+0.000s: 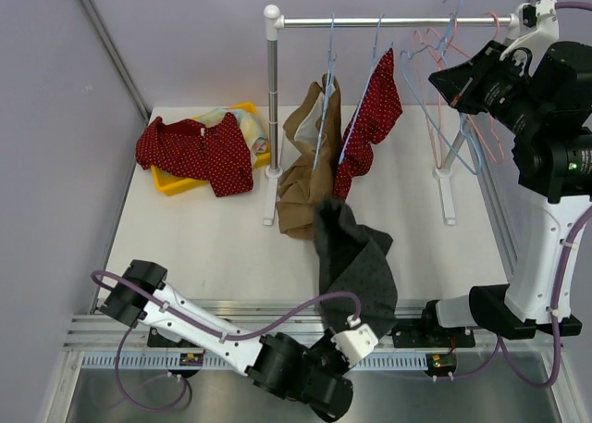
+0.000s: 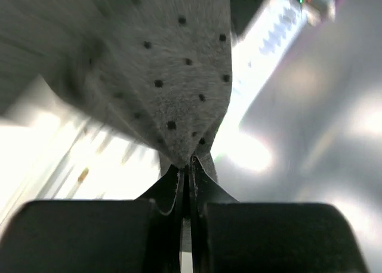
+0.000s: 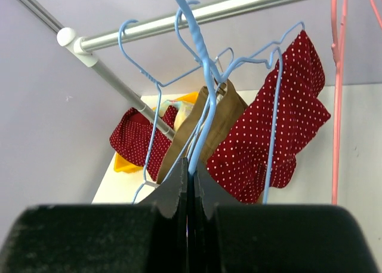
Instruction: Remove the skirt from the hanger
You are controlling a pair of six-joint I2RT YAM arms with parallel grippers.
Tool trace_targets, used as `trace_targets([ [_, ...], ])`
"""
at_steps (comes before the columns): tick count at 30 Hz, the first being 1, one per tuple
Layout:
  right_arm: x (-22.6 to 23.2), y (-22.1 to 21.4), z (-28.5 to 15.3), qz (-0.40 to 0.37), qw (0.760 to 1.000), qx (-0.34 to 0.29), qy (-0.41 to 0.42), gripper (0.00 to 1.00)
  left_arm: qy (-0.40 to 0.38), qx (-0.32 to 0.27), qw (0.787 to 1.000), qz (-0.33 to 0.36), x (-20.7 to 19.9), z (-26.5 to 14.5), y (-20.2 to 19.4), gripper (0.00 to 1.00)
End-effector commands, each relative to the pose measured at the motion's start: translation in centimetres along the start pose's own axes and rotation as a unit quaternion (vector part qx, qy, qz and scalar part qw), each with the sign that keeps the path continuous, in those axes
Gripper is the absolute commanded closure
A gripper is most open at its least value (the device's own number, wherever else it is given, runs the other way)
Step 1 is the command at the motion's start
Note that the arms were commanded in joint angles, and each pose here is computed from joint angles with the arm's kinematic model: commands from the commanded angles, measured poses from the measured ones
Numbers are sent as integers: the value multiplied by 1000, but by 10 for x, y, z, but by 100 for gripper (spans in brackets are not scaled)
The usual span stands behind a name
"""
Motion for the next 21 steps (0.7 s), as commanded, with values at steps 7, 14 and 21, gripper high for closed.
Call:
trace_targets([
  [7,-13,11,28,-21,999,-34,-15,100,-1,24,999,-38,13,-81,1,100],
  [14,-35,-8,73,-8,999,-19,-29,100,155,-30,985,-73,99,-125,30,100],
  [21,-56,-37,118,3,999,23,-32,100,135,-178,964,-143,169,-172,119,100],
])
Point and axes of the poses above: each gripper's point midway between its finger pads, its own z axis out along the fingers, its own x axis along the line the jaws close on, y = z × x, the point moved 7 cm from there along -z, back along the fingers, and after that the axes turned 13 degrees about -z, right-handed, at the moved point
